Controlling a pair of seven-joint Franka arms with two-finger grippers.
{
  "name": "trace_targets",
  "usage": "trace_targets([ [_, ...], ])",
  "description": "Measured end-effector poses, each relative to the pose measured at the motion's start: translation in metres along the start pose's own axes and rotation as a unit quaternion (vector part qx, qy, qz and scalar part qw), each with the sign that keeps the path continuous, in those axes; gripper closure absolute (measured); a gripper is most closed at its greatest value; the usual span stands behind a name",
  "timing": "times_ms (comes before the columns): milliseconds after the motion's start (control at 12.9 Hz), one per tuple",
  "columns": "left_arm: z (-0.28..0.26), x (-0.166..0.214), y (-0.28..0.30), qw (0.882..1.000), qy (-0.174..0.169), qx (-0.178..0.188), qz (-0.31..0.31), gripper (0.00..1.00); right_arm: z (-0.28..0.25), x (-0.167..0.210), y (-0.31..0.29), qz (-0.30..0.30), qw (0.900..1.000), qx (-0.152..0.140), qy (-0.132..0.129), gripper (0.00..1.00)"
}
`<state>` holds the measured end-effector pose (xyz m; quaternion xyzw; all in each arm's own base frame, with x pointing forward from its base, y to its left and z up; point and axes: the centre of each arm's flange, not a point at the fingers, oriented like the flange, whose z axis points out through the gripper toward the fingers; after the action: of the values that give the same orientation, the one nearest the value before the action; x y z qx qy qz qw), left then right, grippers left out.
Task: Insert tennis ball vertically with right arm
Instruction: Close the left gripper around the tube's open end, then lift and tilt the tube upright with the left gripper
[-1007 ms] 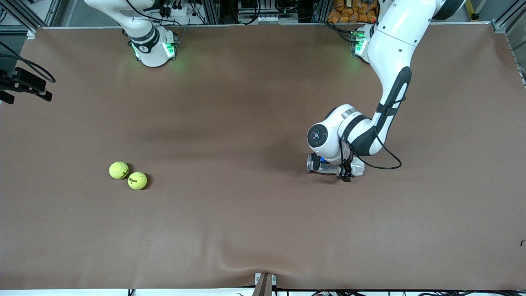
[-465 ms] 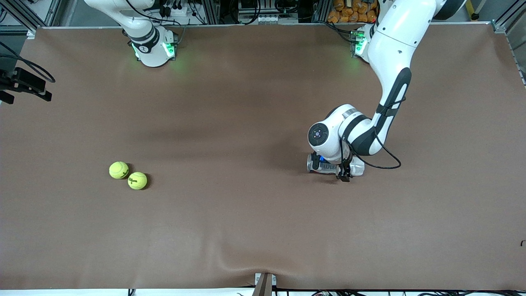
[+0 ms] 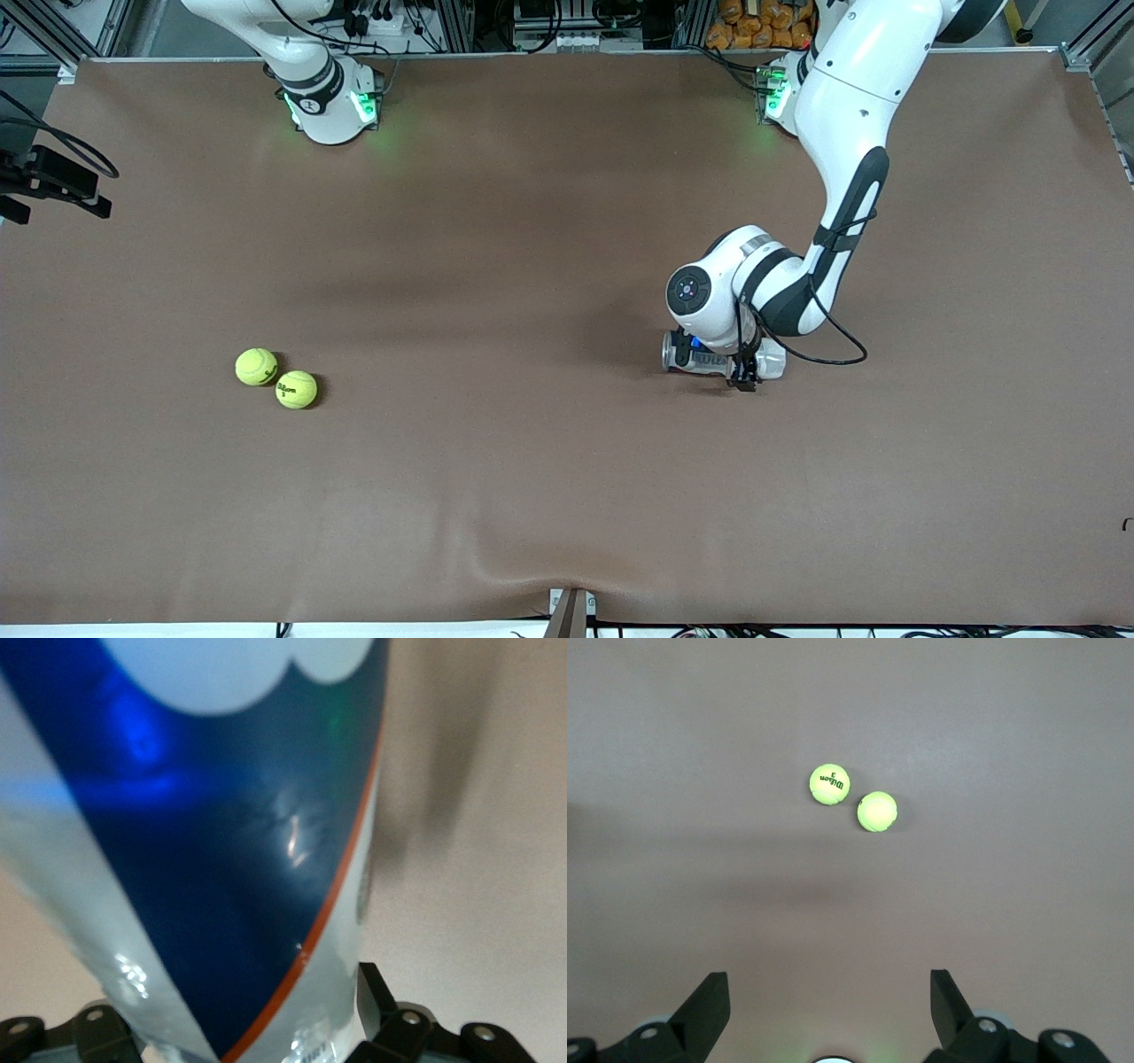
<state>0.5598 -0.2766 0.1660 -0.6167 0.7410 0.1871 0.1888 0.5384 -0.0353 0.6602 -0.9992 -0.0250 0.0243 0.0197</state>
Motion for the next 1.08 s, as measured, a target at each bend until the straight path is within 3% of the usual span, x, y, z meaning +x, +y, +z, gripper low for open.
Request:
trace_targets([
  [1085,-0.0036,0.0034,0.0001,1.000,0.002,0.005,-0.020,0.18,0.0000,0.0000,0.0001,0.000,1.000,0.000,0.000,0.00],
])
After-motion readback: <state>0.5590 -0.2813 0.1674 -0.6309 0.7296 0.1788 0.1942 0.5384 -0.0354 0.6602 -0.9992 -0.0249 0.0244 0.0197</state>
